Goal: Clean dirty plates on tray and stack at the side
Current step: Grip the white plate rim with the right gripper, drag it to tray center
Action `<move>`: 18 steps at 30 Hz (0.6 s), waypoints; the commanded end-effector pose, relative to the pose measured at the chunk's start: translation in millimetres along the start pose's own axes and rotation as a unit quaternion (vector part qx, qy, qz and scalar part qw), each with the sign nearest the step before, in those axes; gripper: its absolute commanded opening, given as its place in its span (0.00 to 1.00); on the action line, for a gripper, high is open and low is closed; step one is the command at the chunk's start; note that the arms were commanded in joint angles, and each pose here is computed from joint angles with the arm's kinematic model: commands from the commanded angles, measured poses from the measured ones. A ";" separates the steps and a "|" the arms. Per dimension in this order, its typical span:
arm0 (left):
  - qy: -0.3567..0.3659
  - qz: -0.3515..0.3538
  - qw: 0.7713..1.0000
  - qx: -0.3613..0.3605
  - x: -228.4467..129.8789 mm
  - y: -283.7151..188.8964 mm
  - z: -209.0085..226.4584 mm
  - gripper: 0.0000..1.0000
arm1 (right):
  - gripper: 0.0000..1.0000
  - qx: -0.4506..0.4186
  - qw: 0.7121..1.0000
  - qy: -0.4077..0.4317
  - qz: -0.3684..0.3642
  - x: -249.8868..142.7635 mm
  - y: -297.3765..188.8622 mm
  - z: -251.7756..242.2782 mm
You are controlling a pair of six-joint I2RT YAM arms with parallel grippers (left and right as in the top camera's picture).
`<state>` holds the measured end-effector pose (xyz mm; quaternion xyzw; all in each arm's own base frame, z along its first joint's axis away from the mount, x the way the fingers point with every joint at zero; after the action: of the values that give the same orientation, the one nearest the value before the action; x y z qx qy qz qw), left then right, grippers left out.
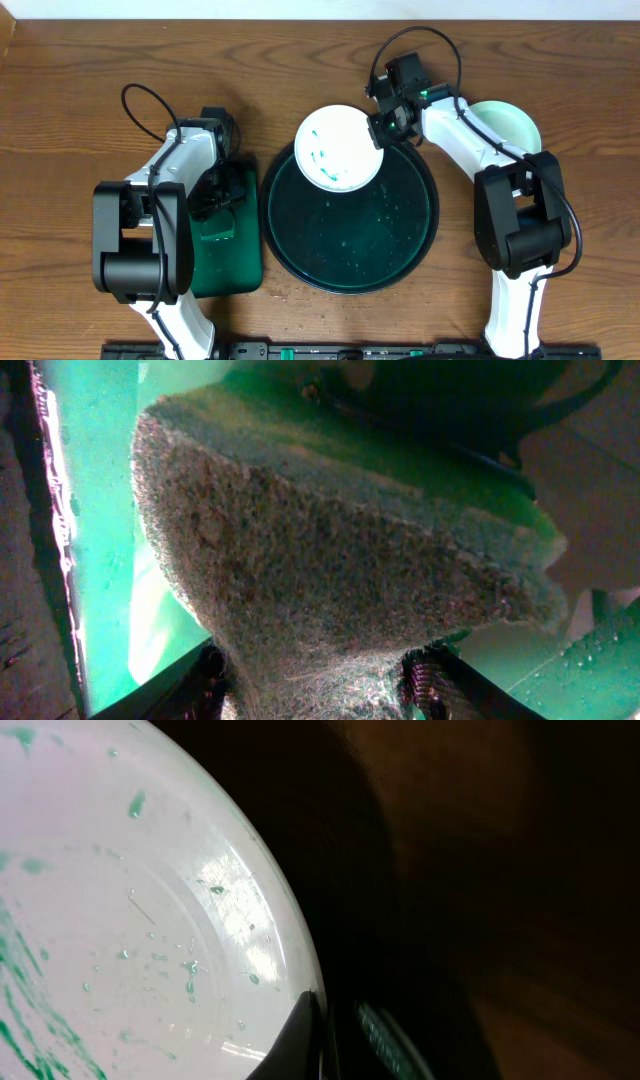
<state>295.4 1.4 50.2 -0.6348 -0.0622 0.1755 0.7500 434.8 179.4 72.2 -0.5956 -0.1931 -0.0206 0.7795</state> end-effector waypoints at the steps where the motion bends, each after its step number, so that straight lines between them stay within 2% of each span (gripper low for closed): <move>1: 0.005 0.018 1.000 -0.010 -3.8 8.3 -4.0 0.61 | 0.01 -0.021 1.000 0.001 -0.003 -2.2 -17.3 10.7; 7: 0.005 0.018 1.000 -0.010 -3.8 8.3 -4.0 0.61 | 0.01 -0.067 0.997 0.008 0.043 -26.4 -33.2 22.4; 10: 0.005 0.018 1.000 -0.010 -3.8 8.3 -4.0 0.52 | 0.01 -0.074 0.994 0.020 0.082 -44.1 -34.7 30.9; 18: 0.005 0.018 1.000 -0.010 -3.9 8.3 -4.1 0.52 | 0.01 -0.098 0.980 0.055 0.164 -93.6 -25.4 41.1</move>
<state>296.1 -0.3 49.9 -0.6399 -0.0629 0.1751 0.7456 344.5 191.0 76.0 -0.6830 -0.0674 0.0610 0.7248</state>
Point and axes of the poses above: each gripper's point midway between its finger pads, its own y axis out along the fingers, its own z axis along the line the jaws close on, x = y × z, the point moved 5 cm from there along -y, back along the fingers, and after that the axes turned 8 degrees about y, right-handed, at the moved point
